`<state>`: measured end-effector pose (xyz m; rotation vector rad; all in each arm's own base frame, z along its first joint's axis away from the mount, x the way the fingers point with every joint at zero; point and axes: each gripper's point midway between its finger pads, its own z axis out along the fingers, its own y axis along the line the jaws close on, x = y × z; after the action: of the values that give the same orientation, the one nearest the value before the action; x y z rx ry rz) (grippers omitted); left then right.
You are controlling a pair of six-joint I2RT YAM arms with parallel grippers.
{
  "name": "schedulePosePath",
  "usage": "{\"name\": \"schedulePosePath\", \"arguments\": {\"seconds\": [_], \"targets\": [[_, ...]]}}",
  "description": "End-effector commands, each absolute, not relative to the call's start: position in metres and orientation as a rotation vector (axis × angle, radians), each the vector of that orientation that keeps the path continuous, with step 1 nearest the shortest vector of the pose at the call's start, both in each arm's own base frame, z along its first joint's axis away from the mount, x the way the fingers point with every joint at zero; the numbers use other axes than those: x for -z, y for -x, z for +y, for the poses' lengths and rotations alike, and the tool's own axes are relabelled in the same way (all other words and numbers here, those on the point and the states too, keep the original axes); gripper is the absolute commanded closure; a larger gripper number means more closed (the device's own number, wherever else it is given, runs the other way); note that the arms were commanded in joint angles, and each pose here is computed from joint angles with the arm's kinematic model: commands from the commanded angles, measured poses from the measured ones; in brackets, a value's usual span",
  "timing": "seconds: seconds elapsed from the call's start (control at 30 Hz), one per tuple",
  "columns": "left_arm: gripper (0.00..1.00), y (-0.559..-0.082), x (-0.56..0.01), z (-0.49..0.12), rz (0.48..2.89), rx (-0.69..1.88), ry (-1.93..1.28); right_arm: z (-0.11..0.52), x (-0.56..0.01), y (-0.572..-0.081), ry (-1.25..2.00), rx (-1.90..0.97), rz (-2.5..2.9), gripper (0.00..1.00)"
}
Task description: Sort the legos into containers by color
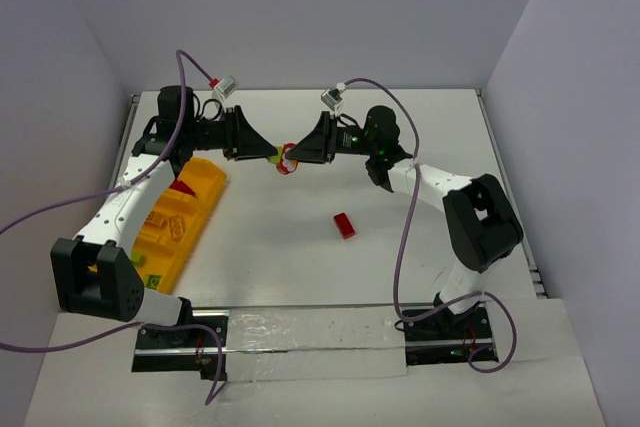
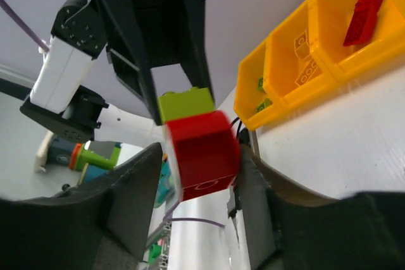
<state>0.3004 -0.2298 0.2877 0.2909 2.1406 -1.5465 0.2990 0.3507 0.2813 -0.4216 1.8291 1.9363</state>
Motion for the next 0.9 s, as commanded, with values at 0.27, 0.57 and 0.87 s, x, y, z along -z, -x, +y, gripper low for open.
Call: {"name": "schedulePosePath", "arguments": {"seconds": [0.27, 0.57, 0.87], "targets": [[1.0, -0.304, -0.303, -0.217, 2.096, 1.451, -0.31, 0.339, -0.284, -0.296, 0.373, -2.029, 1.779, 1.0], [1.0, -0.326, -0.263, -0.136, 2.294, 0.949, 0.105, 0.288, -0.202, -0.329, 0.059, -1.522, 2.191, 1.0], [1.0, -0.263, -0.201, 0.043, 2.118, -0.276, 1.24, 0.228, -0.224, -0.361, 0.029, -0.876, 2.228, 1.0]]}}
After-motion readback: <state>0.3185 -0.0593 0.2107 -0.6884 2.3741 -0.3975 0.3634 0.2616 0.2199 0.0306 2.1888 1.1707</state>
